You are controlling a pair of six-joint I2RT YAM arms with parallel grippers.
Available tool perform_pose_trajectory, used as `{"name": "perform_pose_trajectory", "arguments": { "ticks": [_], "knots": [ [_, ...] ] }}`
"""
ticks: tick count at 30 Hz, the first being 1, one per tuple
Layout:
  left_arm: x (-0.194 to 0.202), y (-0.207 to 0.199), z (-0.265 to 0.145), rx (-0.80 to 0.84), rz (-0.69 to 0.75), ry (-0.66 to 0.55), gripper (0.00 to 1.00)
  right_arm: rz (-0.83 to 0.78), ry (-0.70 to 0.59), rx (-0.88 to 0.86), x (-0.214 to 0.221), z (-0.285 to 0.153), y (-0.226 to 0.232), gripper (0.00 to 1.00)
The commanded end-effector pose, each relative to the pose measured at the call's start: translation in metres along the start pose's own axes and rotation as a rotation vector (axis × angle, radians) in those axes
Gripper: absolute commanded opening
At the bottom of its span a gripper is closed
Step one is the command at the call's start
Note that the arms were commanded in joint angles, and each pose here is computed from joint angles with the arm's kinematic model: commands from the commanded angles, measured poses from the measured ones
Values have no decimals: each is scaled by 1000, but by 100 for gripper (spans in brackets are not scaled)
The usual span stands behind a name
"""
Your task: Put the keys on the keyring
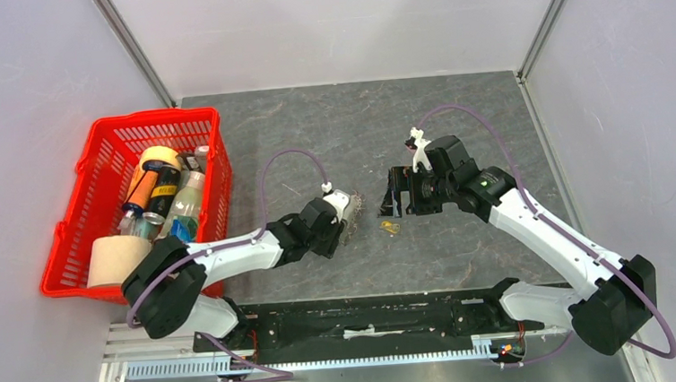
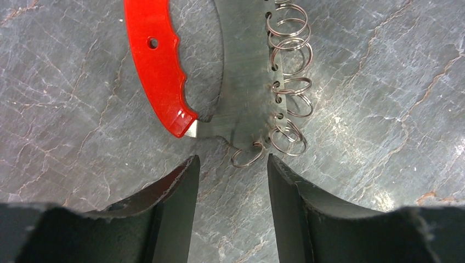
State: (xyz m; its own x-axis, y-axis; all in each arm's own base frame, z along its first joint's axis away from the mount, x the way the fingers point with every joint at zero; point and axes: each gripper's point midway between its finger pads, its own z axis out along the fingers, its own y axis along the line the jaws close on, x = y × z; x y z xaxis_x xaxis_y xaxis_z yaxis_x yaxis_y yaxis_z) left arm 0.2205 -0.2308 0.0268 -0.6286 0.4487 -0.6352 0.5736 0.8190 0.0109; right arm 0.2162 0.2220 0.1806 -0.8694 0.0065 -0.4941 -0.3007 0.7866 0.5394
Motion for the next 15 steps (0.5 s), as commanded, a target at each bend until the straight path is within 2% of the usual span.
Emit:
{"name": "perform_pose_trajectory", "arguments": {
  "ticks": [1,15],
  "knots": [
    [-26,-6,5,18,41,-64,56,-6,-29,-36,-3,-3,8,96],
    [-28,-12,16,35,60,-55,51,5,-33,-22,1,-3,3,96]
  ]
}}
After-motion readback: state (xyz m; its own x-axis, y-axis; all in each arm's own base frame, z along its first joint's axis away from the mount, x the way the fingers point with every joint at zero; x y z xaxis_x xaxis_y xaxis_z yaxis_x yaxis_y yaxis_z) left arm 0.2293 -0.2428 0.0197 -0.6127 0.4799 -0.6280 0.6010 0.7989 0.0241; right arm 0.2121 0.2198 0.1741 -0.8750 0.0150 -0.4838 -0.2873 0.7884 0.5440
